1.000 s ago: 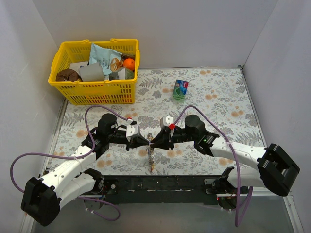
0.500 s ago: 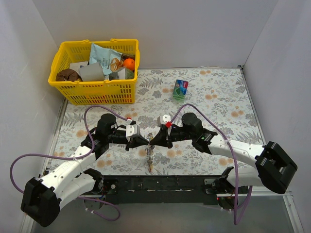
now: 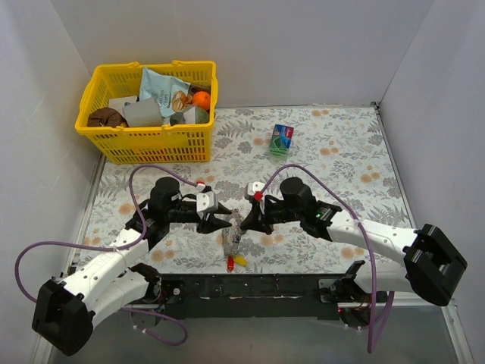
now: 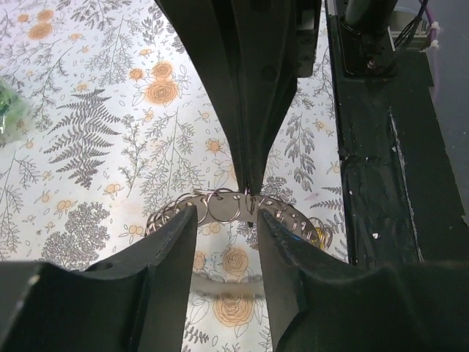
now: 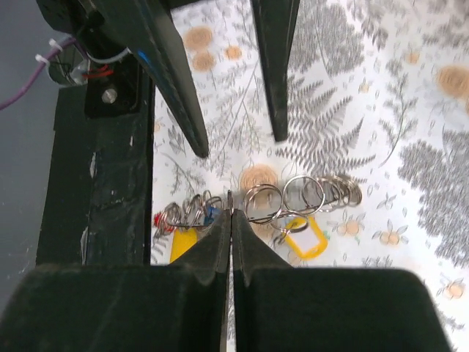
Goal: Put the keys on the keyring
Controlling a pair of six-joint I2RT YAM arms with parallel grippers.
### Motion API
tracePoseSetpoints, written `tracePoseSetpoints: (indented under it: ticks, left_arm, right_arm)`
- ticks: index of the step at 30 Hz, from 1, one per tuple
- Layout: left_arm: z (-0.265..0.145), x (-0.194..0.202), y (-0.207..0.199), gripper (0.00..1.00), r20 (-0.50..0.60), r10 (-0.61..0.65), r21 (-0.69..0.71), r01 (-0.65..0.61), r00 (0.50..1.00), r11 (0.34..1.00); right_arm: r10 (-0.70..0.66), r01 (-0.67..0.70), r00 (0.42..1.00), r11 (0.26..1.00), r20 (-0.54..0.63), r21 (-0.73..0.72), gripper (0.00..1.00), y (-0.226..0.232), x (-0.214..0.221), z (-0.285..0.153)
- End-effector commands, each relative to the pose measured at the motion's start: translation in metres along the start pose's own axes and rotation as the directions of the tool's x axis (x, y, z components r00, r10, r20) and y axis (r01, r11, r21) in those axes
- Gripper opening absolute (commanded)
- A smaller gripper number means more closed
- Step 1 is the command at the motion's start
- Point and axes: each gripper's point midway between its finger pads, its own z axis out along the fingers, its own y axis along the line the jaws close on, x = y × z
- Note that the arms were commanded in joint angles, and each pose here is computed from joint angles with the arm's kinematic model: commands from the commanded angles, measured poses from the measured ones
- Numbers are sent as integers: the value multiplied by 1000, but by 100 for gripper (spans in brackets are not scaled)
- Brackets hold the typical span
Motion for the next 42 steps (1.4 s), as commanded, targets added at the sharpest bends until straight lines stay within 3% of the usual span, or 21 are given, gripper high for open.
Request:
tracePoseSetpoints:
  ticks: [1, 8, 16, 22, 27, 36, 42]
  left_arm:
    - [3, -7, 10, 42, 14, -35, -37, 35, 999, 999]
    - [18, -13, 32, 50, 45, -304, -113, 307, 952, 945]
    - [48, -6, 22, 44, 81, -391, -72, 397, 917, 915]
    - [58, 8, -4, 43, 73, -364, 47, 361, 929, 931]
    - [55, 10, -29, 41, 104, -251, 174, 231, 962, 957]
    - [61, 22, -43, 36, 97, -137, 218, 113, 986, 969]
    - [72, 32, -39, 29, 48, -154, 217, 141, 987, 966]
  right_arm:
    - [30, -26, 995, 999, -93, 43, 1, -2, 15, -9]
    - [80, -51, 974, 990, -213, 134, 1, -6, 44, -27]
    - [75, -42, 972, 988, -222, 152, 1, -6, 56, -33]
    - [55, -34, 981, 993, -184, 116, 1, -2, 47, -30]
    - [13, -3, 990, 997, -142, 76, 1, 2, 35, -30]
    - [-8, 10, 991, 1000, -134, 16, 1, 10, 30, -28]
    - [-14, 17, 991, 1000, -131, 21, 1, 9, 28, -28]
